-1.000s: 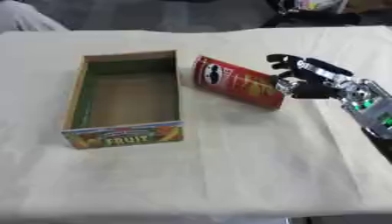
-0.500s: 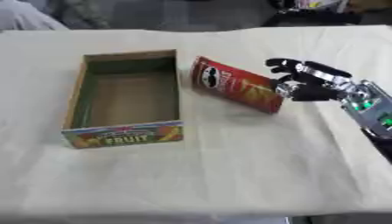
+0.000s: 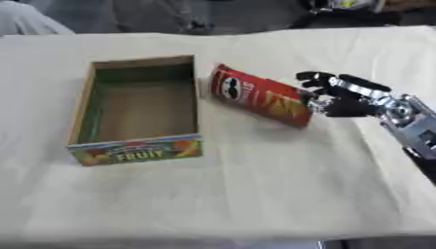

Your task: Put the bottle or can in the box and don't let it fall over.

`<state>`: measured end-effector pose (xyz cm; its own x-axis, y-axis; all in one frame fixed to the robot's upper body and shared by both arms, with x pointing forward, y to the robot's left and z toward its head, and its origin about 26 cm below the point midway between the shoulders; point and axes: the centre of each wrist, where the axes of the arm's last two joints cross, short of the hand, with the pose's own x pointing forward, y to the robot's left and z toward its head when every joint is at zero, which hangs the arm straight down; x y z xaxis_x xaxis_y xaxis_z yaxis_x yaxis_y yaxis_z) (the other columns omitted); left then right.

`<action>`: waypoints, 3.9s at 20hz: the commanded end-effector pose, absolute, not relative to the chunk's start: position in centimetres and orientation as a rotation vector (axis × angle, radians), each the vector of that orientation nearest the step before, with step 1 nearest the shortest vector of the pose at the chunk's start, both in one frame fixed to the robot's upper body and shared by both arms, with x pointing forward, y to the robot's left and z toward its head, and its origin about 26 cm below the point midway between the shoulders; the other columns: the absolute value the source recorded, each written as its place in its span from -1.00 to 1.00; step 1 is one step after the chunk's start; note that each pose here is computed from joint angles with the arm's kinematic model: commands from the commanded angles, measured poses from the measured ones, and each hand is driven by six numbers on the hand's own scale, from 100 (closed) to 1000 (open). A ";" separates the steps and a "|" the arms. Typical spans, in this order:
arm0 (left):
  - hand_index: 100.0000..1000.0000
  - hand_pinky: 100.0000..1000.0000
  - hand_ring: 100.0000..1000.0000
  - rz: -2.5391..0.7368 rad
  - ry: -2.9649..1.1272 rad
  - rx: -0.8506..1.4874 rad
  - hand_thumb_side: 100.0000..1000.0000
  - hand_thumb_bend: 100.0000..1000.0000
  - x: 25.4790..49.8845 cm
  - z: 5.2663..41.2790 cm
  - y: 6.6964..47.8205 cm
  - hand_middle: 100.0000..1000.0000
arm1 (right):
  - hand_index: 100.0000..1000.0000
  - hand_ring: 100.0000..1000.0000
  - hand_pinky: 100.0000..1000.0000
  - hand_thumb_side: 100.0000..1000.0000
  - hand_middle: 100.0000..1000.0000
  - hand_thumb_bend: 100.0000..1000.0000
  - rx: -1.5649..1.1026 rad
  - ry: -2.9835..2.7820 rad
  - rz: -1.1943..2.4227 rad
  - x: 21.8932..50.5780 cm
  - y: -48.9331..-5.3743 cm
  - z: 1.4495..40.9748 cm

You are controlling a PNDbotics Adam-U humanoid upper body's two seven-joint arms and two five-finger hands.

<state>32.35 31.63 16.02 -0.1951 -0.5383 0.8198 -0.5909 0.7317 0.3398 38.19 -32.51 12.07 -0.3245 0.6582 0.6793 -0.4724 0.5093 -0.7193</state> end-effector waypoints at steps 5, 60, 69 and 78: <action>0.38 -0.31 0.55 0.061 -1.893 0.890 0.00 -0.49 32.3 17.4 31.8 0.62 | 1.00 1.00 0.89 0.12 1.00 -1.00 -0.201 -1.511 1.194 38.2 -33.0 12.8; 0.34 -0.31 0.56 0.065 -1.898 0.884 0.00 -0.55 32.2 17.5 31.8 0.60 | 1.00 1.00 0.47 0.19 1.00 -1.00 -0.314 -1.343 1.281 39.3 -30.8 12.4; 0.34 -0.30 0.57 0.066 -1.899 0.886 0.00 -0.56 32.2 17.5 31.9 0.61 | 1.00 1.00 0.53 0.34 1.00 -1.00 -0.299 -1.257 1.292 39.7 -30.7 12.1; 0.34 -0.30 0.57 0.064 -1.901 0.885 0.00 -0.57 32.2 17.5 31.9 0.60 | 1.00 1.00 0.58 0.18 1.00 -1.00 -0.259 -1.214 1.290 39.6 -30.8 11.3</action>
<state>32.24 31.50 16.27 -0.2067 -0.5300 0.8224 -0.5857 0.7403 0.3300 39.62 -30.34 11.80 -0.2165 0.8086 0.5471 -0.5630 0.3544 -0.7466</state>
